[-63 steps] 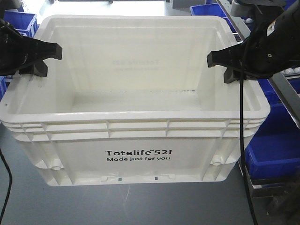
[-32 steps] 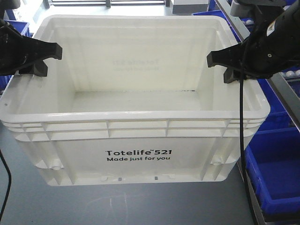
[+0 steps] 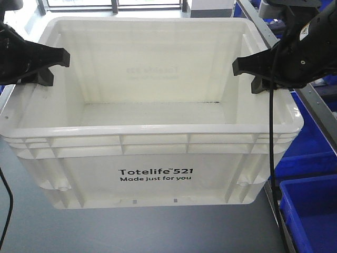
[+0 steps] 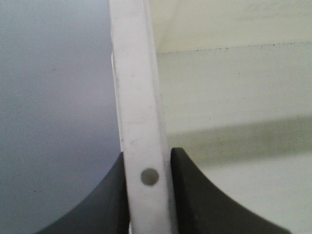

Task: Move bin from left to right shelf
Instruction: 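Keep the tote lifted while the base drives to another shelf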

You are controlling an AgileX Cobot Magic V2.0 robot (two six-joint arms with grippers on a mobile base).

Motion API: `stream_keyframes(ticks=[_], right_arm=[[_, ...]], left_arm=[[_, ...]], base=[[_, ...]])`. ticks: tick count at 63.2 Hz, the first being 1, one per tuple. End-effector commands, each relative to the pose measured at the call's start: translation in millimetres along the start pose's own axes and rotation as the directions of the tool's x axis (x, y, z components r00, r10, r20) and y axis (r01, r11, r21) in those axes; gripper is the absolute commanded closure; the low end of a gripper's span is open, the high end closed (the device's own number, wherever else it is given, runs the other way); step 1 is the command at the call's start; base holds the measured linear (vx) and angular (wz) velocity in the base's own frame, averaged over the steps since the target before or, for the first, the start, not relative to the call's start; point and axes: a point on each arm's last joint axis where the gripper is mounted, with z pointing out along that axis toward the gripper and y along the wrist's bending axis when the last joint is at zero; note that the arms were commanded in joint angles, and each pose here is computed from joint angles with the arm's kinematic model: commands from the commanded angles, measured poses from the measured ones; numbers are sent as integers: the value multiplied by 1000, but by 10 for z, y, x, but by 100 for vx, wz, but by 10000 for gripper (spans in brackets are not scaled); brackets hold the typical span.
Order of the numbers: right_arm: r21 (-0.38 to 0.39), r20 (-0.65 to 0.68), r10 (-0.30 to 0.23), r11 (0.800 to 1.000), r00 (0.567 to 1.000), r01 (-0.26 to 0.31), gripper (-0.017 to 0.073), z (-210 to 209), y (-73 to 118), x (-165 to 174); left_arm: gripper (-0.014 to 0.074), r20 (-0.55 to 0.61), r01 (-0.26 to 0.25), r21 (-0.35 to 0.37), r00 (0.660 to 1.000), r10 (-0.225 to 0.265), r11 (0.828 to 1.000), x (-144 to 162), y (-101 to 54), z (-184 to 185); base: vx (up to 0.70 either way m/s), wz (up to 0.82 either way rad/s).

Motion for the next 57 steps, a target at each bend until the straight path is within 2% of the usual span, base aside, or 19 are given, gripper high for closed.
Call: stream_keyframes(ticks=[1,57], right_arm=[[16,196,-20,1000,981,17,498,-326,-56,-132],[16,196,-20,1000,981,17,498,-326,-56,-132]], left_arm=[[483,162,-28,2,986,28,1000,-100,15,-287],[483,162,-28,2,986,28,1000,-100,15,-287]], base=[[36,-1],[38,3]])
